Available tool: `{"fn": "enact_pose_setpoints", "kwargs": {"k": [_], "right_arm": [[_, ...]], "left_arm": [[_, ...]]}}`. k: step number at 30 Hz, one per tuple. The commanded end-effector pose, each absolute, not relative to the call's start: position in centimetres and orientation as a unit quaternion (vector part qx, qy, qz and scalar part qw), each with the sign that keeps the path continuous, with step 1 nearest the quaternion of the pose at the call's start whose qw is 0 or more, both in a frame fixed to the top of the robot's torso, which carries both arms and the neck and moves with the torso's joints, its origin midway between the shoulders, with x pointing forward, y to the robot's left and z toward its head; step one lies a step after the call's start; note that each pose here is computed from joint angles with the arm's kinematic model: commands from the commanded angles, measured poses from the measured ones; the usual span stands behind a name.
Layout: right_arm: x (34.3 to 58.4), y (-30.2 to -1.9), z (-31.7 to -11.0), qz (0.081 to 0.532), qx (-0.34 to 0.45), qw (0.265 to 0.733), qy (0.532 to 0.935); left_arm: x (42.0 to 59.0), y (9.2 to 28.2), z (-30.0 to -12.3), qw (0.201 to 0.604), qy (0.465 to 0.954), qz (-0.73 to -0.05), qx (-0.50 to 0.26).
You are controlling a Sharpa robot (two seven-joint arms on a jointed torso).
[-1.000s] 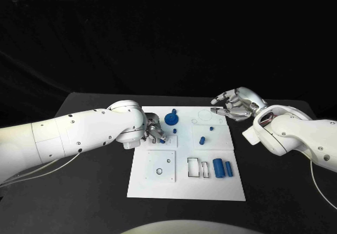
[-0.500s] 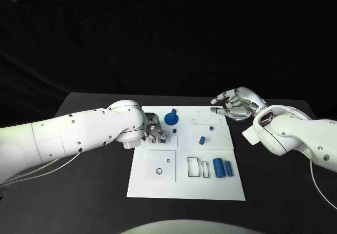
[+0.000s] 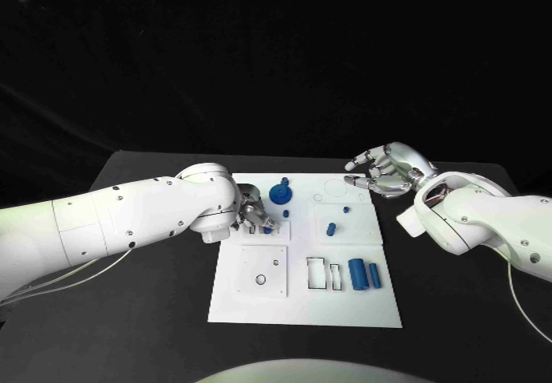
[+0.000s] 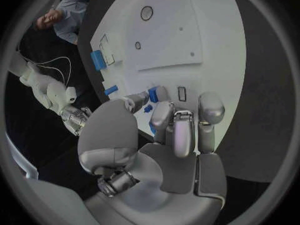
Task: Assemble the parts on the task board
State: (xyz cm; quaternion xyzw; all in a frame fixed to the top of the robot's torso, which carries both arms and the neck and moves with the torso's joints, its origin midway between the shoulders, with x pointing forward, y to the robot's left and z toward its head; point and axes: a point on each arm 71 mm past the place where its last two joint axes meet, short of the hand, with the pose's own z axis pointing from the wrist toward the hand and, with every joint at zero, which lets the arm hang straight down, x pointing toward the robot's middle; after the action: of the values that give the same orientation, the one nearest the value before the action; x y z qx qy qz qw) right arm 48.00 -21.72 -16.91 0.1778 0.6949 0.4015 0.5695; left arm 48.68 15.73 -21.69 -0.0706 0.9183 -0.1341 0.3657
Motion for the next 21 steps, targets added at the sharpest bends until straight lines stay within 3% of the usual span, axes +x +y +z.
{"fn": "enact_pose_setpoints", "kwargs": {"k": [1, 21], "right_arm": [[47.94, -21.62, -16.9, 0.404, 0.17, 0.571, 0.694], [47.97, -21.79, -17.07, 0.404, 0.175, 0.569, 0.694]], "left_arm": [[48.52, 15.58, -21.7, 0.36, 0.92, -0.138, -0.066], [48.21, 16.23, -21.15, 0.363, 0.919, -0.141, -0.068]]}}
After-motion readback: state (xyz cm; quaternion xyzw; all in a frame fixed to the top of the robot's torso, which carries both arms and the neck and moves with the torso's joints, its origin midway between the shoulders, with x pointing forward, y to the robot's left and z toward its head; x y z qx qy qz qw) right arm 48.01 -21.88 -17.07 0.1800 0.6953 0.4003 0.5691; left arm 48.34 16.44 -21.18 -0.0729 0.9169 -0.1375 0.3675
